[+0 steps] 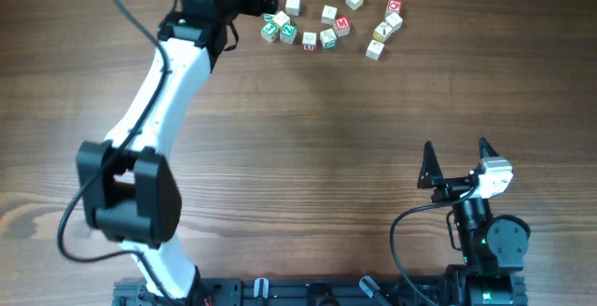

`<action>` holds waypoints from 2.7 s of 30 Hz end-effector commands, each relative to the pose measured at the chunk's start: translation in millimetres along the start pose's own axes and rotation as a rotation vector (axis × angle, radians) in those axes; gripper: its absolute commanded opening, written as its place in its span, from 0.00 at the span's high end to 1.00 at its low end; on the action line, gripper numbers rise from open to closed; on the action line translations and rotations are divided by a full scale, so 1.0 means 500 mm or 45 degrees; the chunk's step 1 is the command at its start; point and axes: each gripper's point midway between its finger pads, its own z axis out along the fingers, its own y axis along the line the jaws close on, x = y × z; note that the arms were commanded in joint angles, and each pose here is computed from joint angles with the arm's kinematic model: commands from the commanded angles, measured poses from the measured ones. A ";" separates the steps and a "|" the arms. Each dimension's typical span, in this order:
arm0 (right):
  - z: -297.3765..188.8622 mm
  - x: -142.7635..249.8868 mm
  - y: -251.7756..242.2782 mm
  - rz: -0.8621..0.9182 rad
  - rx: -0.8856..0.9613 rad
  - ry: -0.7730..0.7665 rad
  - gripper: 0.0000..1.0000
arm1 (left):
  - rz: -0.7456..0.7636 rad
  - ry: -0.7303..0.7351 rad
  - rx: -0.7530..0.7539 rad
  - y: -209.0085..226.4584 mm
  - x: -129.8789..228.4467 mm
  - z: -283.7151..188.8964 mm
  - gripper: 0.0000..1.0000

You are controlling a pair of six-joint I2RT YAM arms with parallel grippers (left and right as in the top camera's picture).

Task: Form a horizontal line
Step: 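Reach the left gripper forward to the block cluster, then close the left gripper on the green J block and lift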

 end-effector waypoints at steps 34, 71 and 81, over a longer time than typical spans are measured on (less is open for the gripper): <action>0.000 -0.003 0.001 -0.018 -0.002 -0.008 0.00 | -0.164 0.195 -0.126 0.020 0.175 0.236 0.02; 0.000 -0.002 0.001 -0.018 -0.002 -0.008 0.00 | -0.263 0.461 -0.199 0.064 0.355 0.274 0.48; 0.000 -0.002 0.001 -0.018 -0.002 -0.008 0.00 | -0.245 0.492 -0.299 0.088 0.355 0.253 0.68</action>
